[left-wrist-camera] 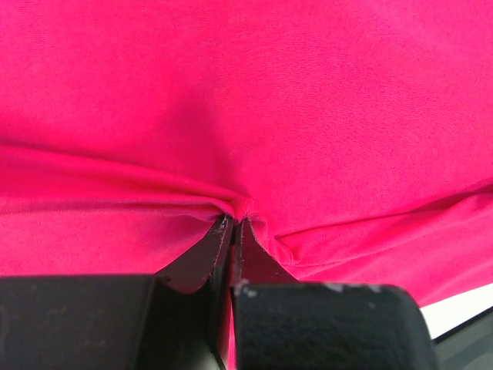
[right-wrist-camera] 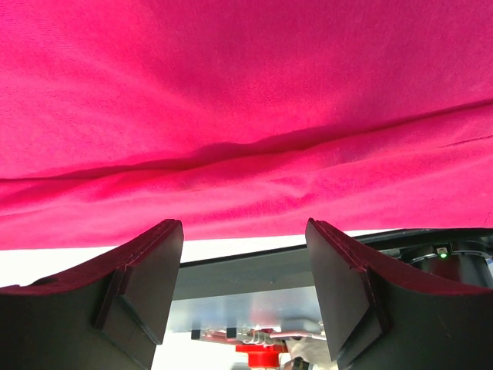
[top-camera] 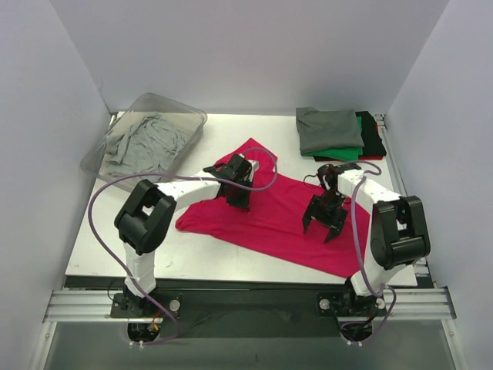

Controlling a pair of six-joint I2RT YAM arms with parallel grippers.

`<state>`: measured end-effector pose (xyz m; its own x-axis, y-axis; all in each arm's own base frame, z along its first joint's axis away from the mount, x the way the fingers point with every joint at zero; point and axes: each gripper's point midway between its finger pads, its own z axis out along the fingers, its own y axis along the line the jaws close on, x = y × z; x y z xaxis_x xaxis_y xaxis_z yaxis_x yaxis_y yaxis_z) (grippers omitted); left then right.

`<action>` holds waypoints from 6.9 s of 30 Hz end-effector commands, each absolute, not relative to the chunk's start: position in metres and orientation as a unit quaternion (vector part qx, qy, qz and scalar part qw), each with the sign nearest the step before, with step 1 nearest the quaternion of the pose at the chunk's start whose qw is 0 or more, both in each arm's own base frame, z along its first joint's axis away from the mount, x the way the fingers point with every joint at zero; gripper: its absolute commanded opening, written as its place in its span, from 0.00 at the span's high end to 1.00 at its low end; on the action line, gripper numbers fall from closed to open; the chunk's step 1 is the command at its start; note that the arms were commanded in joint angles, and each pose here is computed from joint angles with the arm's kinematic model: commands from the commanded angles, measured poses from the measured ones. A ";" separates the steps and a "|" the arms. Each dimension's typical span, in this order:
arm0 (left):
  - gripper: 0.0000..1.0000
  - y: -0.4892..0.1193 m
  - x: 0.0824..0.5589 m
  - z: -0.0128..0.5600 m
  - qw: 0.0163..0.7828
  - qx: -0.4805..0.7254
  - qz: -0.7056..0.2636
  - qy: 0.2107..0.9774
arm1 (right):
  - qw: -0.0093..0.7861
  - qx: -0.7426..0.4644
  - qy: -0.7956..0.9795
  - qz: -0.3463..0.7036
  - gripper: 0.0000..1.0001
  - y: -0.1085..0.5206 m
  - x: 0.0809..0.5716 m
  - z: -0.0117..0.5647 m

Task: Fold and stack the t-shirts
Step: Fold the flattened tshirt in 1/3 of the way

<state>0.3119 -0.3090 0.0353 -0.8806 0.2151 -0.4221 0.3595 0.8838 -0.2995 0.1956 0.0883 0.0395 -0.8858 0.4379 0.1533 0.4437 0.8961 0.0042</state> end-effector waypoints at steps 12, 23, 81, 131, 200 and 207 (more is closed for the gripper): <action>0.92 -0.333 0.317 0.043 0.197 0.173 -0.197 0.945 | 0.096 -0.236 -0.967 -0.010 0.34 0.087 0.177 0.040; 0.37 -0.364 0.329 0.086 0.220 0.129 -0.293 0.921 | 0.077 -0.239 -0.968 -0.018 0.33 0.088 0.181 0.046; 0.22 -0.201 0.230 0.021 0.167 -0.028 -0.228 0.959 | 0.102 -0.192 -0.974 0.072 0.32 0.048 0.202 -0.008; 0.62 -0.220 0.359 0.037 0.291 0.132 -0.138 0.937 | 0.091 -0.192 -0.976 0.039 0.32 0.056 0.195 0.007; 0.27 -0.243 0.328 0.075 0.288 0.032 -0.268 0.919 | -0.003 -0.168 -0.986 0.000 0.30 0.073 0.274 0.042; 0.27 -0.246 0.324 0.047 0.257 0.029 -0.267 0.928 | 0.022 -0.186 -0.982 -0.004 0.31 0.077 0.264 0.016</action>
